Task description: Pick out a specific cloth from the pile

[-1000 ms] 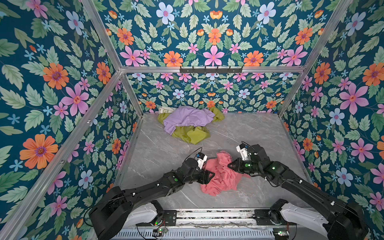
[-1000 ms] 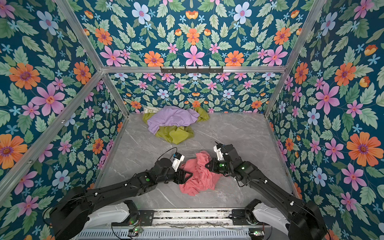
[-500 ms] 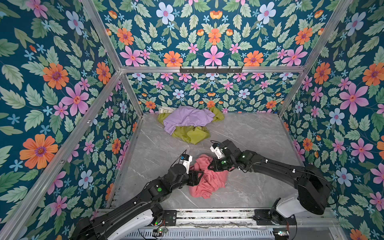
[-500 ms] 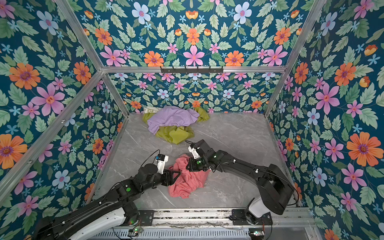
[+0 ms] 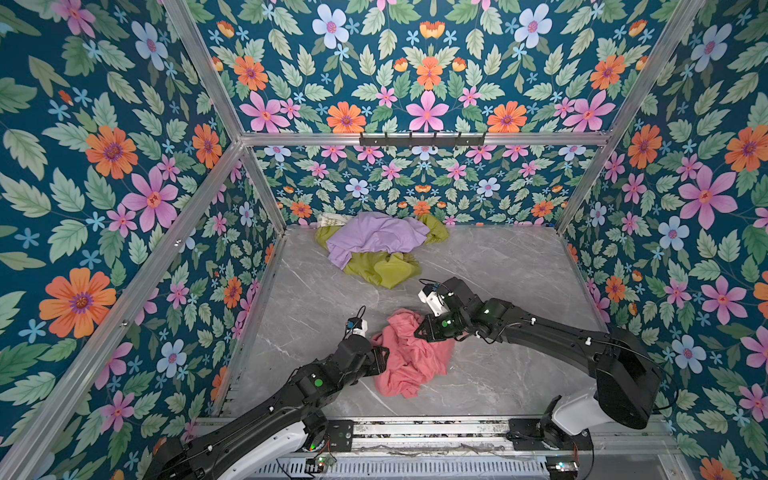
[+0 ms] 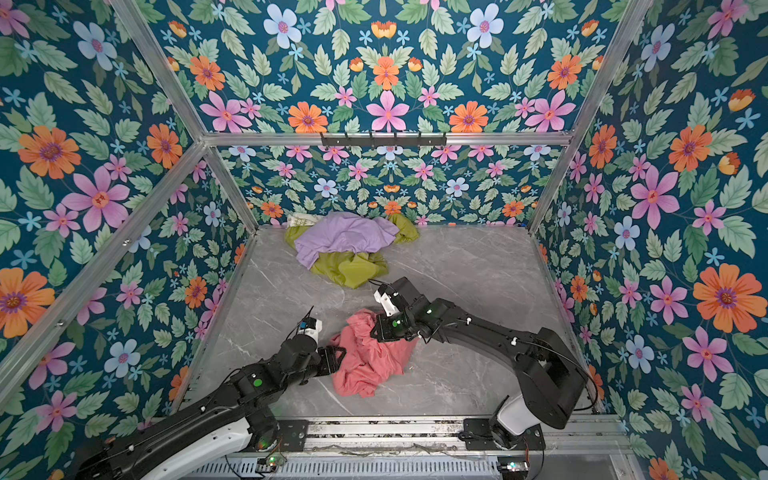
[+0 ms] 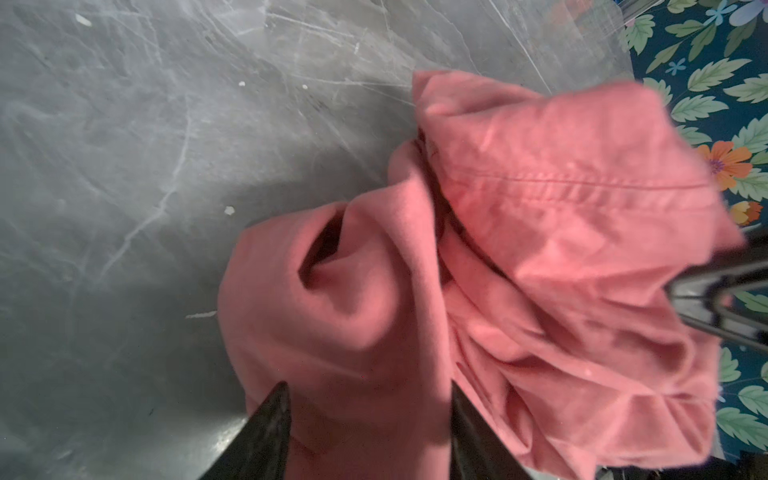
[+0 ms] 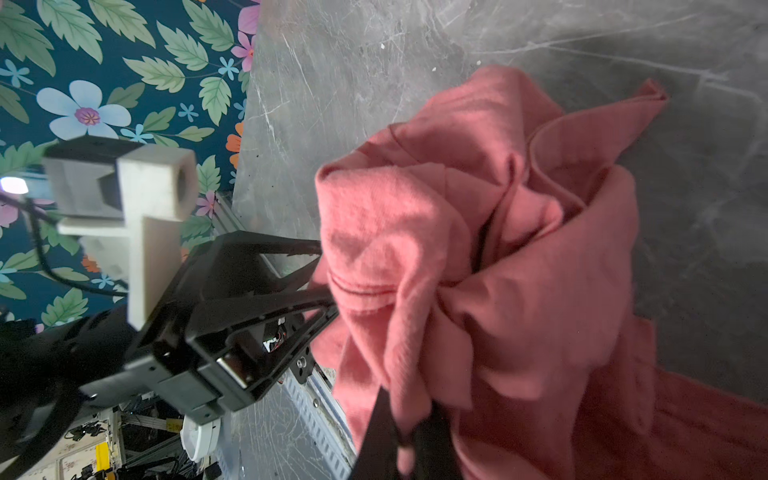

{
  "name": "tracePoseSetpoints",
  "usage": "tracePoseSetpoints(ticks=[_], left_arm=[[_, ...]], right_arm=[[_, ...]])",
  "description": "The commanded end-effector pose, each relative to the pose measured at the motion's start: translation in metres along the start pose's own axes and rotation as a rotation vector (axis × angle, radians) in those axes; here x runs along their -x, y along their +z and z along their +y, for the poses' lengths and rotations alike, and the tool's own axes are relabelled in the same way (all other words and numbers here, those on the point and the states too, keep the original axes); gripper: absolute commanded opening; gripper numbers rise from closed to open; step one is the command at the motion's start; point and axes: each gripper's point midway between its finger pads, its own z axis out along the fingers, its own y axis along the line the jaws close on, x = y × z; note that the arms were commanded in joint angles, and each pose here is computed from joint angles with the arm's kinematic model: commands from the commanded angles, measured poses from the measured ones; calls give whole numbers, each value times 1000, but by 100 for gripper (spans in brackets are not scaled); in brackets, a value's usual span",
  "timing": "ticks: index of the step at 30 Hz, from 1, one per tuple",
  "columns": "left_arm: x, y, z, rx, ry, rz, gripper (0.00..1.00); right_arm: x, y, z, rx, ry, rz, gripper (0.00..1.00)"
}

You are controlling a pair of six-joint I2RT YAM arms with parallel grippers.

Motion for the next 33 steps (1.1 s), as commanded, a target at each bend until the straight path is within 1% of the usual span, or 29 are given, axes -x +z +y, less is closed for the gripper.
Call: tracePoseSetpoints(ticks=[1, 6, 9, 11, 13, 15, 16, 19, 22, 27, 29, 33], left_arm=[[9, 7, -34, -146, 36, -15, 54], [9, 23, -70, -269, 123, 34, 37], [6, 33, -87, -322, 169, 78, 26], [6, 39, -96, -347, 193, 100, 22], [5, 42, -100, -359, 204, 110, 22], [5, 40, -97, -344, 207, 111, 23], [8, 36, -93, -333, 204, 90, 26], [13, 20, -74, -297, 166, 24, 42], [15, 6, -49, -249, 117, -19, 52], [21, -14, -26, -185, 56, -92, 59], [28, -20, -22, -162, 39, -127, 61], [37, -26, -17, -118, 36, -160, 61]], right_arm=[[5, -6, 7, 18, -26, -31, 0], [5, -21, 13, 26, -37, -64, 0], [6, -31, 13, 13, -40, -88, 0], [5, -37, 12, 3, -42, -98, 0], [4, -42, 10, -10, -43, -109, 0], [5, -46, 10, -19, -50, -119, 0], [6, -48, 11, -20, -54, -125, 0], [8, -48, 13, -19, -64, -127, 0], [9, -39, 12, -26, -70, -103, 0], [7, -18, 10, -43, -86, -51, 0], [5, -7, 11, -54, -103, -29, 0], [-8, 20, 12, -64, -133, 32, 0]])
